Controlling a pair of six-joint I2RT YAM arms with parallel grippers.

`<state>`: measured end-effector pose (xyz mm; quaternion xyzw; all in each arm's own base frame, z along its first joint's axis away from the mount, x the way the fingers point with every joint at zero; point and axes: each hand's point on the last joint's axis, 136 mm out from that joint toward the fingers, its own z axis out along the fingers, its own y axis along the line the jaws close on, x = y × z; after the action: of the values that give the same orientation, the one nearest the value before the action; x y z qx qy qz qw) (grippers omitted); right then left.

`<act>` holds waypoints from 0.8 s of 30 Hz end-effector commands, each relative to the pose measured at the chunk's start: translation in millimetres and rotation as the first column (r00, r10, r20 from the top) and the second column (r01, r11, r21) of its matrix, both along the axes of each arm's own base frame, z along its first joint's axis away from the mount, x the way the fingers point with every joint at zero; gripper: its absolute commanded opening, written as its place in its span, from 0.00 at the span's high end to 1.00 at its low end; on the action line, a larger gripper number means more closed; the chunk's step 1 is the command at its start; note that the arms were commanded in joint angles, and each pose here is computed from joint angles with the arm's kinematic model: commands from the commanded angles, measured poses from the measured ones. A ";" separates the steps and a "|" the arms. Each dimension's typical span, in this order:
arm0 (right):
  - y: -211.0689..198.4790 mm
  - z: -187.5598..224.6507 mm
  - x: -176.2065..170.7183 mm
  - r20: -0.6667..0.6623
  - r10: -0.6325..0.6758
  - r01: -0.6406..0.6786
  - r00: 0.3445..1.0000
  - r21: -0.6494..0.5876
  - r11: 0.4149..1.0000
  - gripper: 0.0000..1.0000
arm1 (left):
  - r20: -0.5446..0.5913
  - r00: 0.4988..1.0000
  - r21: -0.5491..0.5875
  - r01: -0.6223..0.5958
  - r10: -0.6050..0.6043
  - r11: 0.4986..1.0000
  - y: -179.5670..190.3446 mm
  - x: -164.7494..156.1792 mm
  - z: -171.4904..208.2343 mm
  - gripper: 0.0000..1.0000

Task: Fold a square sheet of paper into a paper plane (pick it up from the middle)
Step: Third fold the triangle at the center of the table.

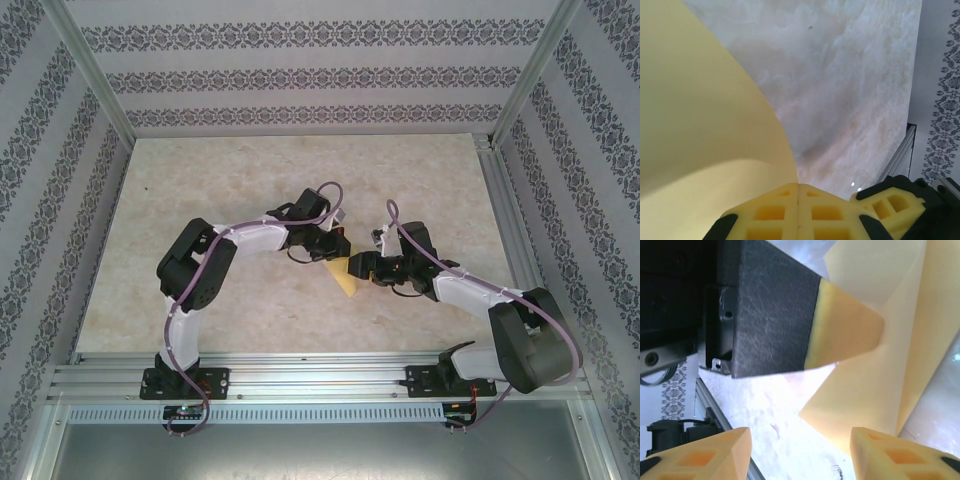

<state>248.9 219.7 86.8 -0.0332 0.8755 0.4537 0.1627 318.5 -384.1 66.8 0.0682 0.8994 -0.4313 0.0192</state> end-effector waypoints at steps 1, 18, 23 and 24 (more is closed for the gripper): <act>-5.1 -2.3 4.7 0.017 -0.010 0.011 1.000 -0.045 0.999 0.47 | -0.012 0.994 0.016 0.106 -0.106 0.994 5.1 -5.5 -12.5 0.96; -8.8 -24.1 12.0 -0.040 -0.046 0.040 0.998 -0.126 0.991 0.64 | 0.029 0.973 -0.003 0.227 -0.227 0.974 10.5 10.4 -19.0 0.93; -4.4 -26.7 12.0 -0.047 -0.031 0.025 0.998 -0.130 0.991 0.69 | 0.032 0.961 0.018 0.276 -0.276 0.961 11.3 10.9 -26.4 0.94; -4.0 -27.3 11.8 -0.048 -0.031 0.024 0.998 -0.130 0.991 0.70 | 0.037 0.959 0.019 0.282 -0.282 0.959 11.4 12.0 -25.9 0.94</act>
<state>254.6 208.8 52.2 -0.0057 0.9113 0.3895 0.1333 332.8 -376.6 43.0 0.1797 0.8891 -0.4208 -0.0138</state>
